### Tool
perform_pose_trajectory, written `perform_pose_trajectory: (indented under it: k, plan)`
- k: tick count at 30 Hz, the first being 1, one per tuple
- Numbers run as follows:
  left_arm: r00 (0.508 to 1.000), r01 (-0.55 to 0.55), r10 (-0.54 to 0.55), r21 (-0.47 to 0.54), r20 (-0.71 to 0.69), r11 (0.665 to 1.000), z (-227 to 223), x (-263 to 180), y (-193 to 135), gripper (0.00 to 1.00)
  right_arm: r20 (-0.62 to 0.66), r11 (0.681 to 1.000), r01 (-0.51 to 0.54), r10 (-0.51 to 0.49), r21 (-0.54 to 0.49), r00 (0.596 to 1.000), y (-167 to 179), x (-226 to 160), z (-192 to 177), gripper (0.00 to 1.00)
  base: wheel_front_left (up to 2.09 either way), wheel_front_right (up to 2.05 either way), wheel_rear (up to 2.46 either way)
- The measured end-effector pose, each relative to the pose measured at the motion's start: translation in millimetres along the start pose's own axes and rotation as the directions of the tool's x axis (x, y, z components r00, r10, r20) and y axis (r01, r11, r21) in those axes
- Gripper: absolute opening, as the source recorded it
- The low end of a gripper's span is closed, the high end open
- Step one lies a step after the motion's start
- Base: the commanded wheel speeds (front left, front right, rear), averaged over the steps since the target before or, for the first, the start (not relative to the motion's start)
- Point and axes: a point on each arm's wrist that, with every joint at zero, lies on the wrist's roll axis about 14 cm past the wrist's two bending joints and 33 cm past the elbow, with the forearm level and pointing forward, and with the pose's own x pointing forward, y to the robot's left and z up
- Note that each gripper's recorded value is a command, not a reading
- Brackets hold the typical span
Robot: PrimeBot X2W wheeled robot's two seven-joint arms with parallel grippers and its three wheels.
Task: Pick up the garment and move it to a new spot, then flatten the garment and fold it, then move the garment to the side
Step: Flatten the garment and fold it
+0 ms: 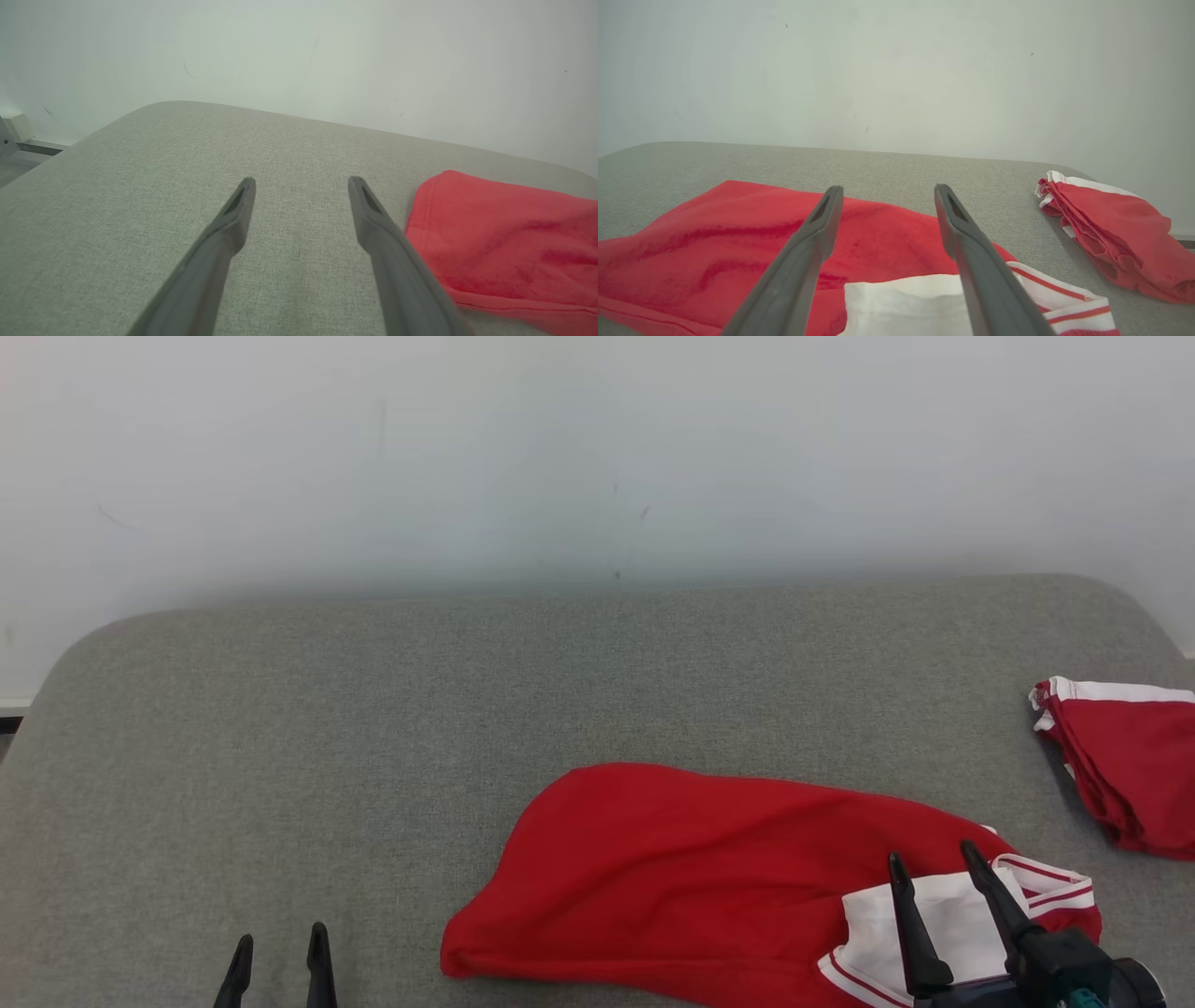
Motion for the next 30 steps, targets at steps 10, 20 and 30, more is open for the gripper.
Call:
perform_pose_trajectory:
  k: [10, 20, 30]
  plan:
    - [1.000, 0.013, -0.013, -0.002, -0.011, 1.000, -3.4, 1.4, -4.3, 1.00, -0.006, 1.000, 0.014, -0.014, 0.012, 1.000, -3.7, -0.6, -2.2, 1.00, 0.00, 0.00, 0.00]
    - [0.997, 0.065, -0.066, -0.025, -0.045, 0.998, -14.4, 0.1, -20.7, 1.00, -0.073, 0.999, 0.048, -0.046, 0.026, 0.996, -14.6, -4.1, -15.1, 1.00, 0.00, 0.00, 0.00]
    - [0.941, 0.191, -0.195, -0.044, -0.275, 0.981, -79.3, -15.2, -45.6, 1.00, -0.320, 0.984, 0.176, -0.166, 0.000, 0.933, -63.3, -36.8, -57.7, 1.00, 0.00, 0.00, 0.00]
